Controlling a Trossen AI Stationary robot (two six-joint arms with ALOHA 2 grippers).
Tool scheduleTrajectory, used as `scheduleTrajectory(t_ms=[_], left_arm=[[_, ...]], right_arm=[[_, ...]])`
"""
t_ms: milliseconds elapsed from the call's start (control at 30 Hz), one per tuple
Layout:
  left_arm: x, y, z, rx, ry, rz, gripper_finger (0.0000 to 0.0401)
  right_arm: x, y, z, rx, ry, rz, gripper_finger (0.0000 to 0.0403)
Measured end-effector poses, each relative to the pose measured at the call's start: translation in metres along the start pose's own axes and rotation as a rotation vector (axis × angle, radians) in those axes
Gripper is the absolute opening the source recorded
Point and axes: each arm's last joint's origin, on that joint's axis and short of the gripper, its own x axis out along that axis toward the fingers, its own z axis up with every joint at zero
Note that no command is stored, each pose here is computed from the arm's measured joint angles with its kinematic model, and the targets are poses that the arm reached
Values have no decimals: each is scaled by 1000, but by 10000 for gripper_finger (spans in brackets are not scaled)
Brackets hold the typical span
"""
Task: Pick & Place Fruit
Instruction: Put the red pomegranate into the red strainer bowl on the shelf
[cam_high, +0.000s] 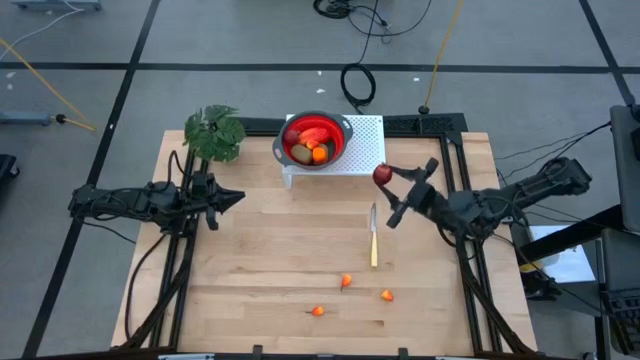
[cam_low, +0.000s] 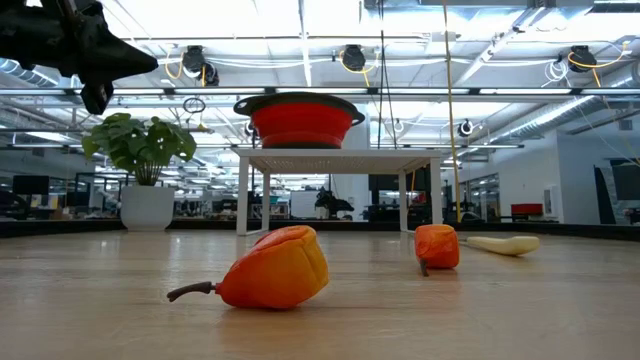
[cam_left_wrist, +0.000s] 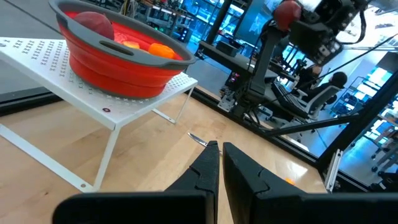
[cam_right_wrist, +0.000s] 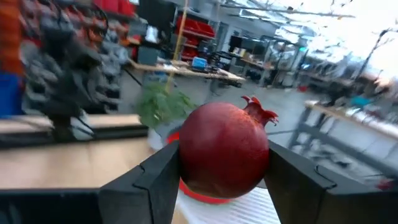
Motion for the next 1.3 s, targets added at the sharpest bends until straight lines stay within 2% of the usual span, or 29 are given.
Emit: scheduleTrajectory(t_ms=[300,567,700,1000,1300], left_arm=[[0,0,0,1,2,1,19],[0,-1,2,-42,-16,-9,19],[0,-2,5,-49,-46,-25,19],[0,-5,9,-86,-90,-49,19],[0,-5,9,-123,-91,-52,19]], right_arm=[[20,-10,-1,355,-37,201,200],[40,-24,-5,570,-10,392,201],[48,-31,-8,591,1,415,201],[67,-49,-17,583,2,377,201],[101,-59,-16,556,0,320,201]])
